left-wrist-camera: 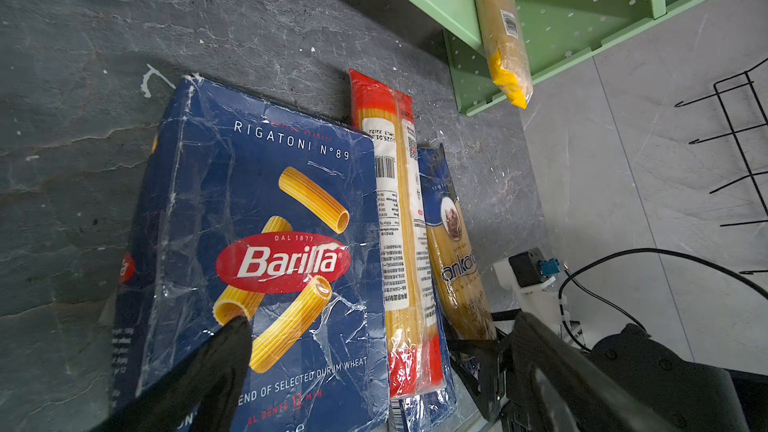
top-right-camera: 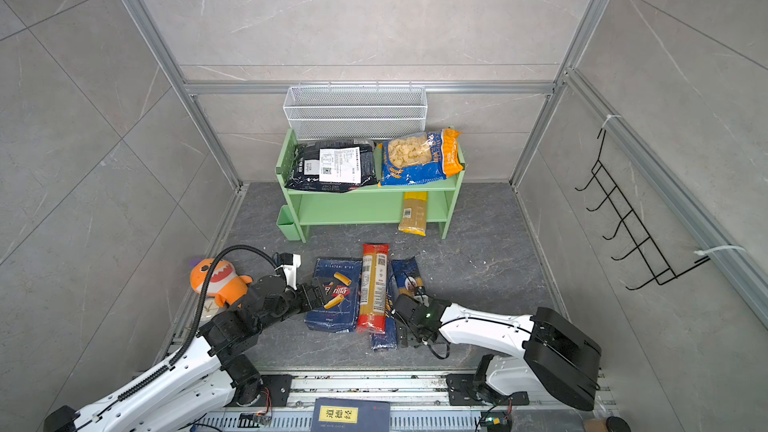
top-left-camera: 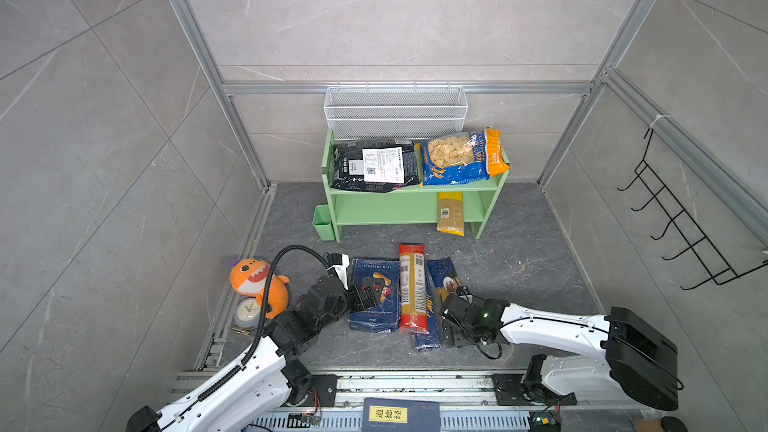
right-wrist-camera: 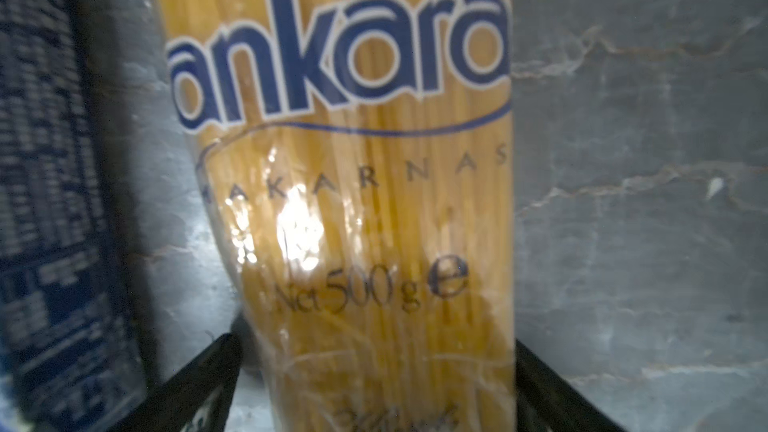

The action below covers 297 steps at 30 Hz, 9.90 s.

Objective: Place and organize the pasta boxes and bags onto the shelf

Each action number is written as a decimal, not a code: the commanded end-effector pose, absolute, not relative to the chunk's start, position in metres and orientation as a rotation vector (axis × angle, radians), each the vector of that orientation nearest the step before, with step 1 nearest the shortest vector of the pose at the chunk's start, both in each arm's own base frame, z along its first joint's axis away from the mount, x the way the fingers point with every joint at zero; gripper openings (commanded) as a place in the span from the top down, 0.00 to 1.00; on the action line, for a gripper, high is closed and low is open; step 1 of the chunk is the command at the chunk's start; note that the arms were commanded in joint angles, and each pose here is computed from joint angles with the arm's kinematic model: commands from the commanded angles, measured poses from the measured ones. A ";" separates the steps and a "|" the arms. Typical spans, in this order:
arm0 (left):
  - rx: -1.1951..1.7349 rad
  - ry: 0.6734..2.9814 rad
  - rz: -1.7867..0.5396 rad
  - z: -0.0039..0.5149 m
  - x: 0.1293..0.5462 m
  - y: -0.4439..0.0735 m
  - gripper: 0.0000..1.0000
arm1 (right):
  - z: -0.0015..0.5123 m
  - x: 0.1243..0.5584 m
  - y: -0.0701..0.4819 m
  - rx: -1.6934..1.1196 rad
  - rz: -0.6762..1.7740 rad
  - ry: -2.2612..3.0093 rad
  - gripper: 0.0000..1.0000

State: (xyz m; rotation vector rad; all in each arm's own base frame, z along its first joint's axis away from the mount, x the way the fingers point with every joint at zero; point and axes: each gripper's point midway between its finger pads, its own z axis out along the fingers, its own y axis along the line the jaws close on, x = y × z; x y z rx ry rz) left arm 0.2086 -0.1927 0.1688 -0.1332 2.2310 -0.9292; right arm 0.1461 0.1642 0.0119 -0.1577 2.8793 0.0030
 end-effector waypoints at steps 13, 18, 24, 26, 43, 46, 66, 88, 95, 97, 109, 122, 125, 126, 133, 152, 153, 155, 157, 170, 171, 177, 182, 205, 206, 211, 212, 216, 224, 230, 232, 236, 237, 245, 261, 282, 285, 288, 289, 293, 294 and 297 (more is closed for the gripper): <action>-0.136 2.218 -0.931 0.175 0.204 -0.187 0.01 | -0.008 0.142 0.156 -0.123 -0.009 2.829 0.79; -0.120 2.218 -0.929 0.182 0.206 -0.189 0.01 | 0.005 0.141 0.164 -0.144 0.043 2.757 0.95; -0.123 2.200 -0.930 0.193 0.207 -0.189 0.01 | 0.030 0.141 0.179 -0.180 0.135 2.691 1.00; -0.123 2.195 -0.926 0.195 0.207 -0.187 0.01 | 0.042 0.142 0.184 -0.193 0.163 2.667 1.00; -0.083 2.197 -0.836 0.206 0.202 -0.173 0.00 | 0.130 0.162 0.210 -0.261 0.181 2.518 1.00; -0.074 2.196 -0.842 0.208 0.201 -0.173 0.00 | 0.145 0.167 0.218 -0.274 0.190 2.493 1.00; -0.050 2.179 -0.833 0.210 0.195 -0.166 0.00 | 0.211 0.268 0.254 -0.195 0.208 2.387 1.00; -0.019 2.166 -0.763 0.216 0.198 -0.160 0.00 | 0.205 0.395 0.259 0.010 0.235 2.368 1.00; -0.020 2.162 -0.753 0.220 0.200 -0.159 0.00 | 0.198 0.419 0.243 0.088 0.228 2.387 1.00; -0.019 2.162 -0.747 0.220 0.200 -0.159 0.00 | 0.198 0.422 0.234 0.112 0.215 2.389 1.00; -0.005 2.168 -0.743 0.221 0.203 -0.163 0.00 | 0.196 0.434 0.196 0.179 0.145 2.418 1.00; -0.021 2.164 -0.744 0.220 0.202 -0.160 0.00 | 0.190 0.447 0.199 0.155 0.184 2.445 0.98; -0.025 2.163 -0.750 0.220 0.200 -0.159 0.00 | 0.189 0.446 0.203 0.156 0.213 2.444 0.98; -0.029 2.163 -0.748 0.219 0.200 -0.157 0.00 | 0.190 0.446 0.204 0.152 0.225 2.437 0.97; -0.036 2.160 -0.748 0.219 0.198 -0.155 0.00 | 0.206 0.440 0.213 0.119 0.306 2.368 0.97; -0.048 2.162 -0.750 0.219 0.197 -0.154 0.00 | 0.216 0.454 0.223 0.082 0.321 2.313 0.75; -0.051 2.160 -0.751 0.219 0.198 -0.154 0.00 | 0.216 0.454 0.223 0.079 0.321 2.317 0.69; -0.053 2.159 -0.754 0.220 0.197 -0.154 0.00 | 0.211 0.454 0.224 0.075 0.311 2.335 0.57; -0.055 2.160 -0.754 0.219 0.197 -0.153 0.00 | 0.208 0.454 0.225 0.070 0.316 2.343 0.50; -0.087 2.141 -0.768 0.221 0.189 -0.143 0.00 | 0.204 0.446 0.224 0.076 0.335 2.363 0.33; -0.088 2.142 -0.766 0.220 0.188 -0.142 0.00 | 0.205 0.445 0.223 0.078 0.335 2.359 0.31; -0.085 2.142 -0.773 0.220 0.189 -0.144 0.00 | 0.213 0.435 0.217 0.072 0.340 2.343 0.14; -0.086 2.142 -0.786 0.220 0.189 -0.146 0.00 | 0.216 0.429 0.216 0.067 0.359 2.339 0.08; -0.096 2.213 -0.741 0.205 0.194 -0.151 0.00 | 0.202 0.316 0.208 -0.018 0.355 2.430 0.07; -0.104 2.227 -0.733 0.202 0.195 -0.151 0.00 | 0.200 0.307 0.209 -0.031 0.345 2.436 0.07; -0.141 2.313 -0.688 0.176 0.197 -0.153 0.00 | 0.183 0.260 0.228 -0.143 0.386 2.487 0.07; -0.149 2.334 -0.675 0.170 0.197 -0.153 0.00 | 0.178 0.251 0.233 -0.167 0.392 2.499 0.07; -0.221 2.402 -0.641 0.148 0.198 -0.148 0.00 | 0.158 0.219 0.268 -0.268 0.559 2.536 0.07; -0.430 2.497 -0.707 0.107 0.198 -0.137 0.09 | 0.133 0.176 0.341 -0.412 0.912 2.569 0.07; -0.463 2.522 -0.718 0.096 0.198 -0.138 0.12 | 0.123 0.155 0.378 -0.492 1.094 2.587 0.07; -0.469 2.526 -0.718 0.093 0.198 -0.138 0.12 | 0.114 0.150 0.385 -0.501 1.117 2.612 0.07; -0.482 2.552 -0.699 0.085 0.199 -0.138 0.13 | 0.092 0.146 0.387 -0.479 1.101 2.685 0.07; -0.484 2.561 -0.693 0.082 0.199 -0.137 0.13 | 0.087 0.145 0.385 -0.473 1.084 2.702 0.07; -0.522 2.575 -0.680 0.071 0.199 -0.131 0.17 | 0.046 0.153 0.351 -0.369 0.860 2.854 0.06; -0.602 2.612 -0.689 0.047 0.191 -0.118 0.36 | 0.030 0.179 0.308 -0.301 0.675 2.952 0.06; -0.660 2.608 -0.790 0.031 0.186 -0.113 0.56 | 0.020 0.184 0.369 -0.410 0.953 2.948 0.06; -0.666 2.610 -0.808 0.028 0.187 -0.115 0.57 | 0.017 0.182 0.380 -0.421 1.009 2.949 0.06; -0.670 2.612 -0.830 0.026 0.187 -0.118 0.59 | 0.017 0.179 0.393 -0.439 1.090 2.927 0.06; -0.667 2.611 -0.840 0.026 0.187 -0.119 0.60 | 0.017 0.180 0.397 -0.441 1.110 2.916 0.06; -0.661 2.594 -0.873 0.028 0.188 -0.122 0.60 | 0.023 0.183 0.409 -0.436 1.210 2.853 0.05; -0.661 2.591 -0.877 0.028 0.187 -0.122 0.61 | 0.028 0.183 0.414 -0.436 1.265 2.825 0.05; -0.657 2.578 -0.889 0.030 0.189 -0.123 0.60 | 0.043 0.182 0.427 -0.439 1.420 2.745 0.06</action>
